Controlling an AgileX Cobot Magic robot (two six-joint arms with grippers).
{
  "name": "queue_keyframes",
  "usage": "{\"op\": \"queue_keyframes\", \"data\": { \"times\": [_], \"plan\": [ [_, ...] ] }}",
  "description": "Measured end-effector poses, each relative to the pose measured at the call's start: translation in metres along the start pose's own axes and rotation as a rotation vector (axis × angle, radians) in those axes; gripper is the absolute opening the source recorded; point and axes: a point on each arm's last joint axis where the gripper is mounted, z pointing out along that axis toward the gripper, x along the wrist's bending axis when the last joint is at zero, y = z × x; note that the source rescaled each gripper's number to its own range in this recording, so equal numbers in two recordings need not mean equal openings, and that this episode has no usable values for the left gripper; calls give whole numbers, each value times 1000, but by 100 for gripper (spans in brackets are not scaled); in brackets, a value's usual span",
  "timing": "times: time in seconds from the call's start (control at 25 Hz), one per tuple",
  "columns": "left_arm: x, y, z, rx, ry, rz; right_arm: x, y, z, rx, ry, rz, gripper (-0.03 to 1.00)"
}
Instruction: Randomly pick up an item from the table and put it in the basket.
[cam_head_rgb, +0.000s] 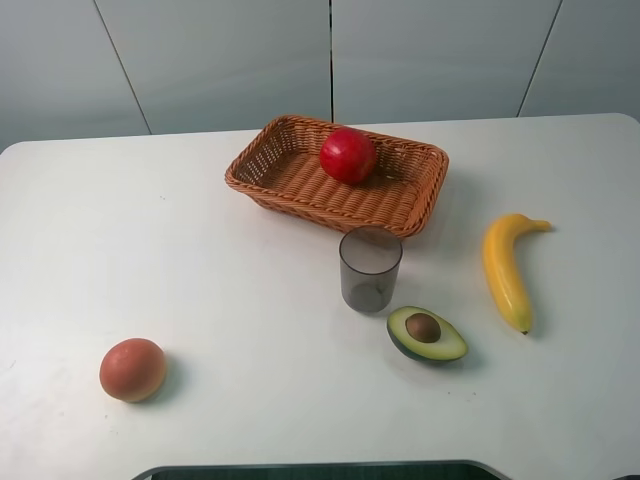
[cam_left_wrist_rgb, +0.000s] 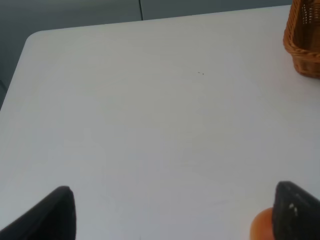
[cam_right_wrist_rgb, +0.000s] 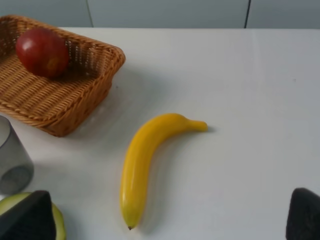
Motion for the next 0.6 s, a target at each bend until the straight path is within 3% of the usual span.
{"op": "queue_keyframes", "data": {
  "times": [0.6],
  "plan": [
    [0, 0, 0, 0, 0, 0, 0, 0, 0, -7, 0, -6, 100]
  ]
}}
